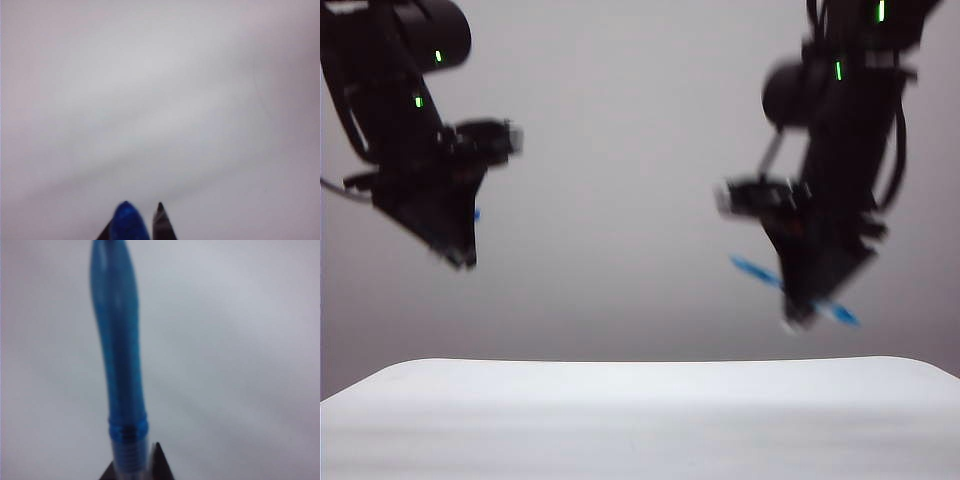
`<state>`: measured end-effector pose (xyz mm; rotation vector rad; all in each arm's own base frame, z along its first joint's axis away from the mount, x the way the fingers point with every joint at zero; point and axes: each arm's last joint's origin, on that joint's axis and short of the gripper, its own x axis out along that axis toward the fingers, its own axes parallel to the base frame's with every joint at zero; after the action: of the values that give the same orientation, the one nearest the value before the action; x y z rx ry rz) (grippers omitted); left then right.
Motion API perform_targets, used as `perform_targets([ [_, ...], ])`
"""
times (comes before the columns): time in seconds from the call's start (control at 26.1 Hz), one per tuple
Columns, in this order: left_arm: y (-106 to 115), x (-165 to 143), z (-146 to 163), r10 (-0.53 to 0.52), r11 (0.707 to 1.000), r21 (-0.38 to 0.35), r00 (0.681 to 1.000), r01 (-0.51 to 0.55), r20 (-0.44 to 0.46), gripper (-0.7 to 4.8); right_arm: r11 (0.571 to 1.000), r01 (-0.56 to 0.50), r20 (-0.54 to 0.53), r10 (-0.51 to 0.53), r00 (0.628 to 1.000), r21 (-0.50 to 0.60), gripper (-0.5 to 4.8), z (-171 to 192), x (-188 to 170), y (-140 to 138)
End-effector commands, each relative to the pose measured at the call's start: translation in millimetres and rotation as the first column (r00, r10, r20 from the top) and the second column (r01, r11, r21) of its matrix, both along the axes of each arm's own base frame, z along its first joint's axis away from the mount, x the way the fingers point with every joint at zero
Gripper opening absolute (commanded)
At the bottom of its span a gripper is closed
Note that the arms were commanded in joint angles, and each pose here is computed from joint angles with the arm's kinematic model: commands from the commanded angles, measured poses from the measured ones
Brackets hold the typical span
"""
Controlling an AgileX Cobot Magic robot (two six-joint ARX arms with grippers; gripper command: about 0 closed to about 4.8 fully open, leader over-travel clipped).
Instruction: Pick up the pen and remove the cap.
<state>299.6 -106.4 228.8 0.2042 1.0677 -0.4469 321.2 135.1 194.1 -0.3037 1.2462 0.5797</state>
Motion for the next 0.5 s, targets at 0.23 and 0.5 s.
perform_targets([
  [0.23,-6.0,9.7,-109.4,0.009,0.994,0.104,0.944,0.027,-0.331,-0.06,0.998,0.051,-0.116,-0.055,0.992,-0.04,-0.06,-45.1,15.7,-11.8],
  [0.5,-8.4,15.1,-126.0,0.022,0.996,0.086,0.94,0.008,-0.34,-0.06,0.997,0.059,-0.148,-0.067,0.987,-0.057,-0.05,-58.1,18.6,-14.6],
])
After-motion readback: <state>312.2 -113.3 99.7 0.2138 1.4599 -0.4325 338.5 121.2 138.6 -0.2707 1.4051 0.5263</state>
